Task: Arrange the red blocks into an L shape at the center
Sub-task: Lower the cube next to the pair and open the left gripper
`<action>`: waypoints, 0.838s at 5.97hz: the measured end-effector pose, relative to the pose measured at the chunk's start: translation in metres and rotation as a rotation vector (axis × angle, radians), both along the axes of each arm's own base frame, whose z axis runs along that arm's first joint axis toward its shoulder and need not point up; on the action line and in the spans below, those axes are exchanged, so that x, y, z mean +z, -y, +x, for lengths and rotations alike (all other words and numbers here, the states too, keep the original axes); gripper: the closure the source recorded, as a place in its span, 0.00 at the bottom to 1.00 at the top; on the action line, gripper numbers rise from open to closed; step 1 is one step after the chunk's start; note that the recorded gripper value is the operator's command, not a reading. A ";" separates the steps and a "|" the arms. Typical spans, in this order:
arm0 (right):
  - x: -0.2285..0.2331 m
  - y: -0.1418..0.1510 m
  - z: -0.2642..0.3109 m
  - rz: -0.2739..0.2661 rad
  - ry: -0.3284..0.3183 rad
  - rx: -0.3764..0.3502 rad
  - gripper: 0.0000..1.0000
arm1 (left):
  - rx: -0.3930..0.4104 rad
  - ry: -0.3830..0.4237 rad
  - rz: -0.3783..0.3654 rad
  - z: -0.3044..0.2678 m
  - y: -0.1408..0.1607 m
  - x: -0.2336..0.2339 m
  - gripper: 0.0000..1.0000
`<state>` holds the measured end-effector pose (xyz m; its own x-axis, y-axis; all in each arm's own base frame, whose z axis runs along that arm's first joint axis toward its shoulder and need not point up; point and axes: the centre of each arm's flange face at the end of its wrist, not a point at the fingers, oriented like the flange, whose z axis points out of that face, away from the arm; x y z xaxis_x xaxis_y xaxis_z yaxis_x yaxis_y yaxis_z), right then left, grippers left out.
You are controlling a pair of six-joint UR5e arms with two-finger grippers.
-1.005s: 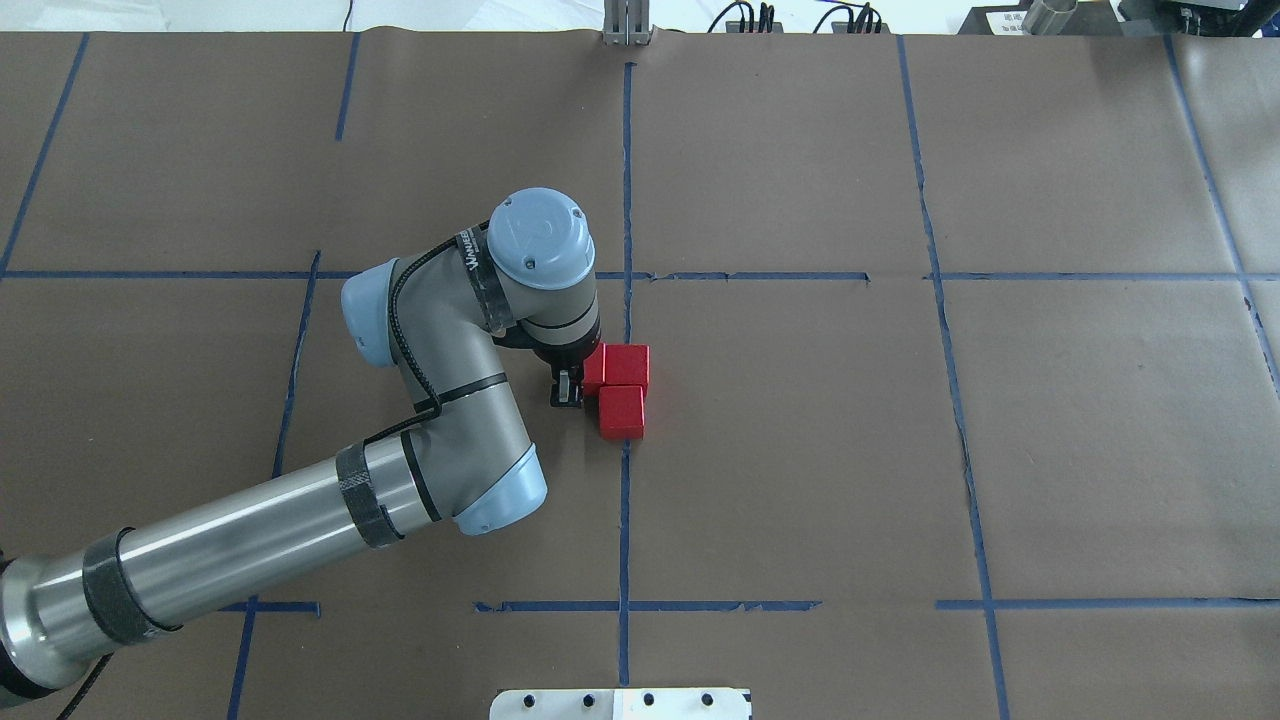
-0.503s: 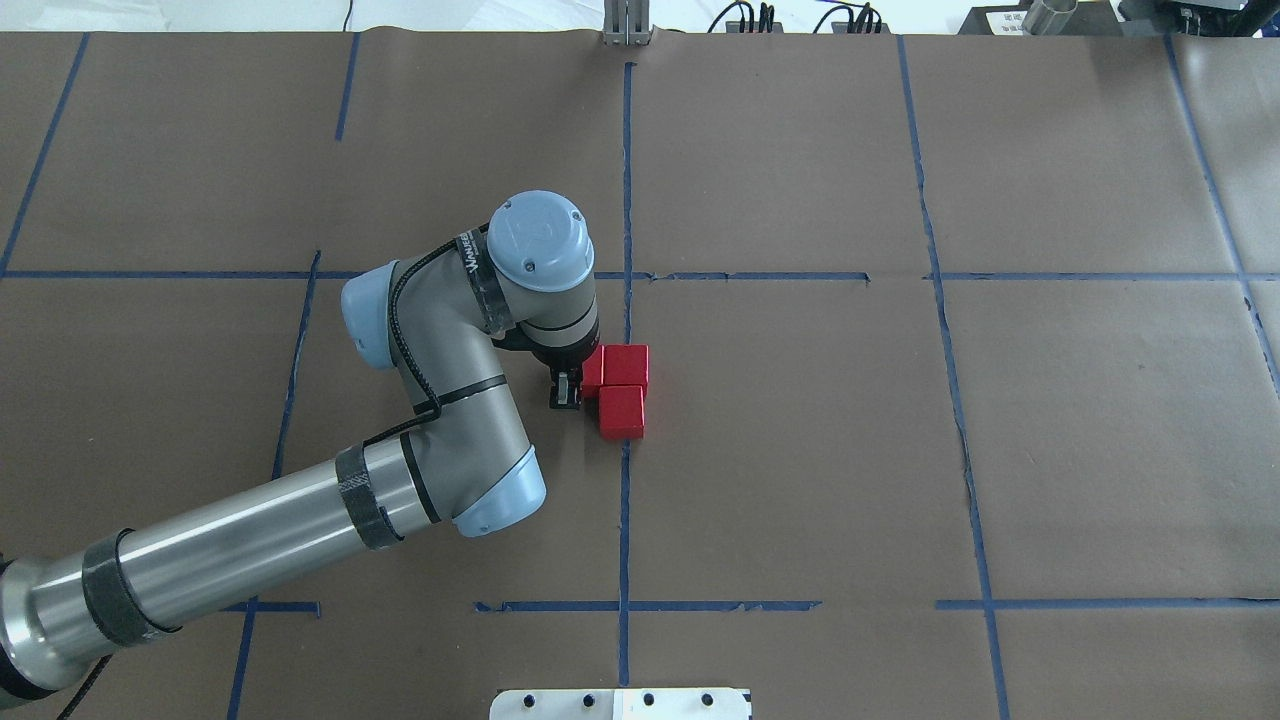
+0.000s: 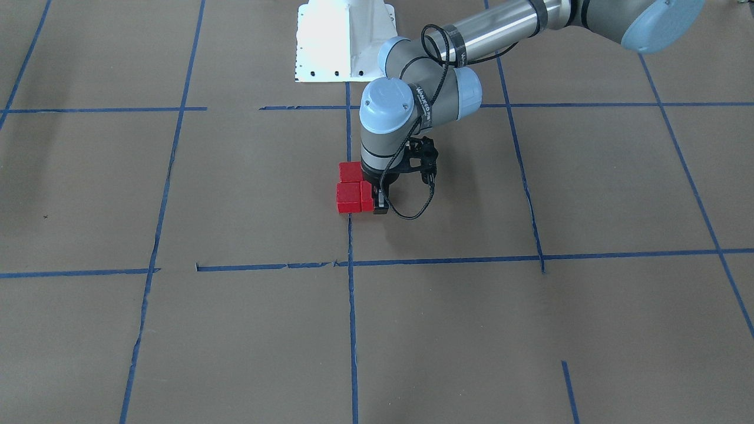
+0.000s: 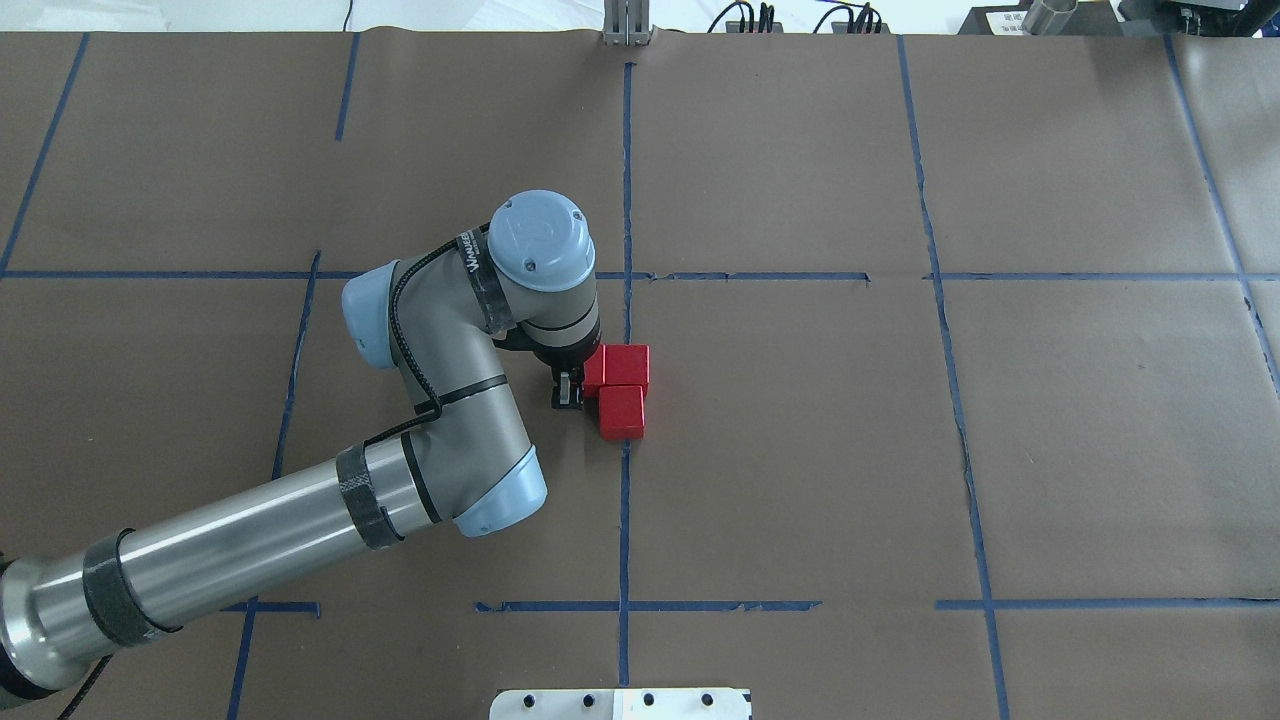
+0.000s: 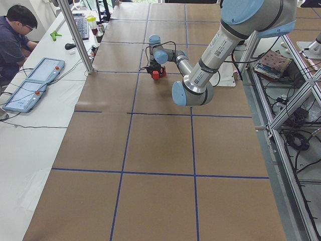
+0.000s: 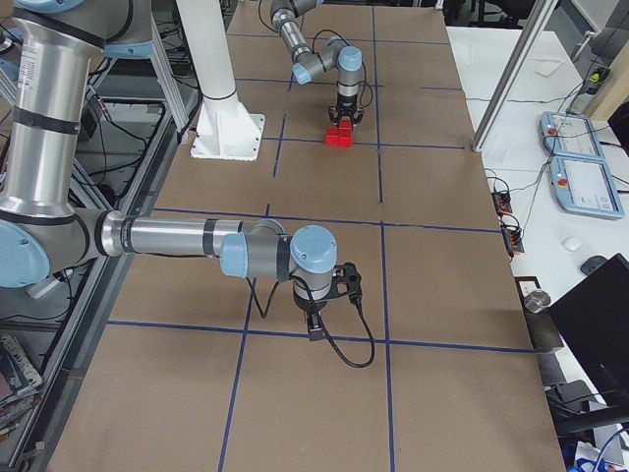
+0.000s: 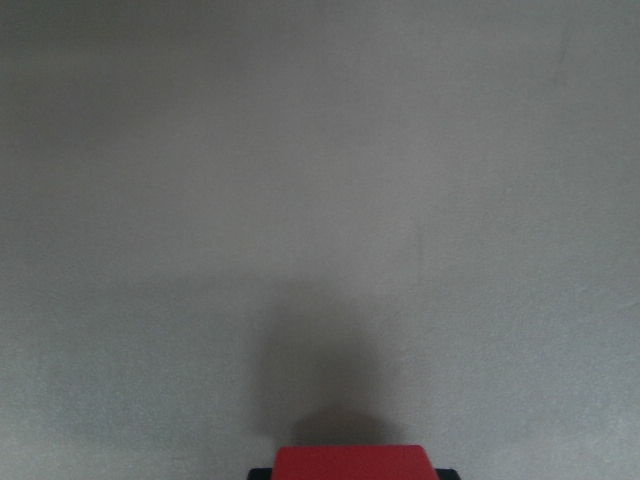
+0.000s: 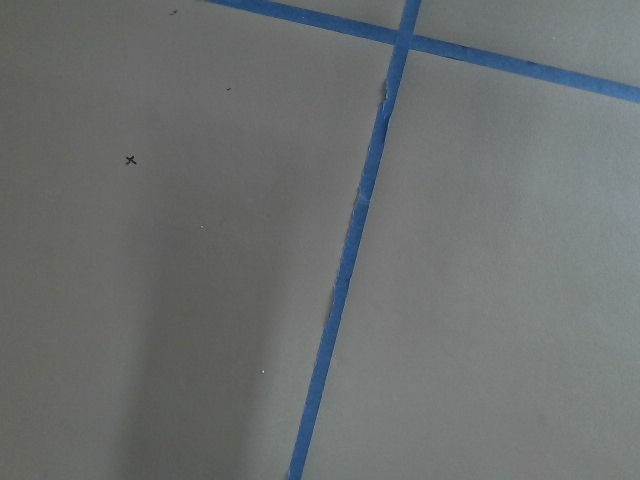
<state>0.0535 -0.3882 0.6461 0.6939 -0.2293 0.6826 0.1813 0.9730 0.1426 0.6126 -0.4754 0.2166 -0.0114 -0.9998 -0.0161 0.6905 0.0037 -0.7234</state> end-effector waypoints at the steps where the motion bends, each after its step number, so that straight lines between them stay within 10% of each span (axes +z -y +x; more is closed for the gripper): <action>1: 0.000 0.000 0.000 0.000 0.000 0.000 0.00 | -0.001 -0.001 0.001 0.000 0.000 0.000 0.00; 5: 0.000 0.000 0.000 -0.001 0.000 0.001 0.00 | 0.057 0.002 0.052 -0.012 -0.001 -0.009 0.00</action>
<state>0.0535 -0.3882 0.6460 0.6943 -0.2279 0.6827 0.1801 0.9734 0.1418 0.6010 -0.4748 0.2075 0.0453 -0.9967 -0.0679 0.6895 0.0804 -0.7198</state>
